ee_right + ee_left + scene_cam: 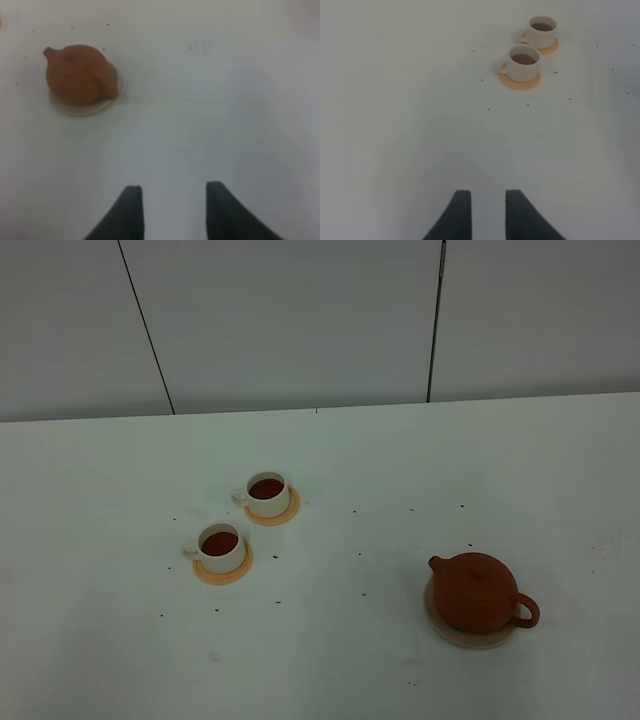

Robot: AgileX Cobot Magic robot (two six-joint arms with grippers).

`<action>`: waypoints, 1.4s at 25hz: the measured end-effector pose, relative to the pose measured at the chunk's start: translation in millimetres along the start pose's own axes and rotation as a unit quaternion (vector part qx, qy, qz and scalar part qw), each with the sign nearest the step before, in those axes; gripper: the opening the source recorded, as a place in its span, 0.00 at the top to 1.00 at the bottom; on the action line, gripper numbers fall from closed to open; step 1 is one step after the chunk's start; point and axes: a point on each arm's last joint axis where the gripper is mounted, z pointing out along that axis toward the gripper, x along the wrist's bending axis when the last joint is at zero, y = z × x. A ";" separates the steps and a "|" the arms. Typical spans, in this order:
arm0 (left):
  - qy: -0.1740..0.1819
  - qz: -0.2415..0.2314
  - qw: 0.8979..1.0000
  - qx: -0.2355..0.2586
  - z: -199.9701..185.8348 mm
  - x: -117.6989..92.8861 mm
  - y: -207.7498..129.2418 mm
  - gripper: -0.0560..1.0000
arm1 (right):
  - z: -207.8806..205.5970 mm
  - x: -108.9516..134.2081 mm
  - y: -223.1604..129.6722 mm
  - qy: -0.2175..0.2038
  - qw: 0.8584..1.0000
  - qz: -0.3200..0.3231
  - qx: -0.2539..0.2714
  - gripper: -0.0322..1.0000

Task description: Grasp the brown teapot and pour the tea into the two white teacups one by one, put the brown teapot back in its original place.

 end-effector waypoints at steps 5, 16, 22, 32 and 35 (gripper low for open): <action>0.000 0.000 1.000 0.000 0.0 0.0 0.0 0.72 | 0.0 0.7 0.0 0.003 1.000 0.021 0.000 0.71; 0.000 0.000 1.000 0.000 0.0 0.0 0.0 0.72 | 0.6 1.2 0.3 -0.028 0.999 0.022 -0.002 0.73; 0.000 0.000 1.000 0.000 0.0 0.0 0.0 0.72 | 0.7 1.0 0.3 -0.033 0.999 0.020 -0.003 0.73; 0.000 0.000 1.000 0.000 0.0 0.0 0.0 0.72 | 0.7 1.2 0.3 -0.033 0.999 0.021 -0.003 0.73; 0.000 0.000 1.000 0.000 0.0 0.0 0.0 0.72 | 0.7 1.2 0.3 -0.033 0.999 0.021 -0.003 0.73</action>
